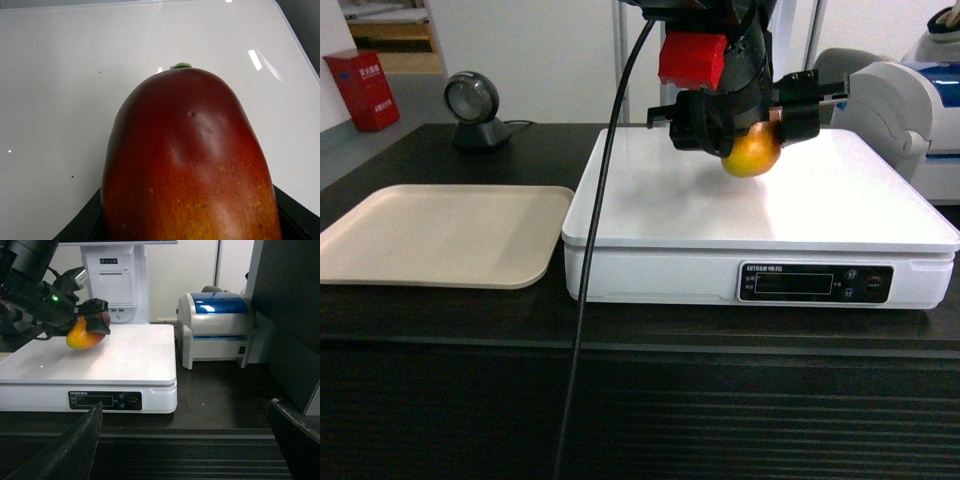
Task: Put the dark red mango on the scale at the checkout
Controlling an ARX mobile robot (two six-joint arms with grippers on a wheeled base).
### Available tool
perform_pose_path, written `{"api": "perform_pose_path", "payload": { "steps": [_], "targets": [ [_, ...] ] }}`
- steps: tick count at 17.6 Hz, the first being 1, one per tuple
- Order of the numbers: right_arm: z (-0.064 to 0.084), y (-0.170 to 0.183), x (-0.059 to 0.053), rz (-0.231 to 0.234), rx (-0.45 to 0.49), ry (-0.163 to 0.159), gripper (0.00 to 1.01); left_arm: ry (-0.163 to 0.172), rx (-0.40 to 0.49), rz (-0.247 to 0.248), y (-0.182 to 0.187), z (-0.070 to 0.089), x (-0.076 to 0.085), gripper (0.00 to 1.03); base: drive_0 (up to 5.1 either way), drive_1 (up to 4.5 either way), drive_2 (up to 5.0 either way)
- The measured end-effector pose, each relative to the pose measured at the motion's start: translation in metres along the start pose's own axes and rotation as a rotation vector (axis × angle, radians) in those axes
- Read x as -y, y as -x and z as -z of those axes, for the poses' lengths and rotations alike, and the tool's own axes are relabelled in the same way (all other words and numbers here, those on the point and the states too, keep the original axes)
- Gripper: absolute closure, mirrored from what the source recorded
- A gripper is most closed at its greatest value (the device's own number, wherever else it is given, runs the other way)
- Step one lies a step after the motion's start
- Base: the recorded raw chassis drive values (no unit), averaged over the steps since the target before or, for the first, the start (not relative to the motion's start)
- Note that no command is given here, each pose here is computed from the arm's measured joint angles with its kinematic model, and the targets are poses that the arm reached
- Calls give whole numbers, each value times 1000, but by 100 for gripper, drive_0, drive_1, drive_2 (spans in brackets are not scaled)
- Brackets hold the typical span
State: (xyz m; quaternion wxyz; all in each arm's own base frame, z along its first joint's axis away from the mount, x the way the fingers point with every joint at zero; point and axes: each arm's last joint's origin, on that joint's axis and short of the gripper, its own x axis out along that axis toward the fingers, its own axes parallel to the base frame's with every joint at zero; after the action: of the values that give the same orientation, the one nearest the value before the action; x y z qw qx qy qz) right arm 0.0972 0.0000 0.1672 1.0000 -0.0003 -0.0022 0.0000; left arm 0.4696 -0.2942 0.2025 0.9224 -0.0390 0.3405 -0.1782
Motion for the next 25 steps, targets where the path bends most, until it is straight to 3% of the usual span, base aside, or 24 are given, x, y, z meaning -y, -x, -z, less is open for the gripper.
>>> {"api": "perform_pose_path", "payload": {
  "steps": [7, 10, 14, 18, 20, 25],
  "targets": [
    [0, 0, 0, 0, 0, 0, 3, -20, -22, -72, -25, 5, 13, 41, 0, 0, 0],
    [0, 0, 0, 0, 0, 0, 3, -23, -27, -77, -25, 5, 14, 41, 0, 0, 0],
    [0, 0, 0, 0, 0, 0, 3, -47, -24, -76, -28, 8, 15, 3, 0, 0, 0],
    [0, 0, 0, 0, 0, 0, 3, -82, -6, -65, -26, 10, 16, 5, 0, 0, 0],
    [0, 0, 0, 0, 0, 0, 3, -117, 39, -55, -18, 4, 18, 5, 0, 0, 0],
    [0, 0, 0, 0, 0, 0, 3, -152, 95, -33, -1, -6, 20, 5, 0, 0, 0]
  ]
}}
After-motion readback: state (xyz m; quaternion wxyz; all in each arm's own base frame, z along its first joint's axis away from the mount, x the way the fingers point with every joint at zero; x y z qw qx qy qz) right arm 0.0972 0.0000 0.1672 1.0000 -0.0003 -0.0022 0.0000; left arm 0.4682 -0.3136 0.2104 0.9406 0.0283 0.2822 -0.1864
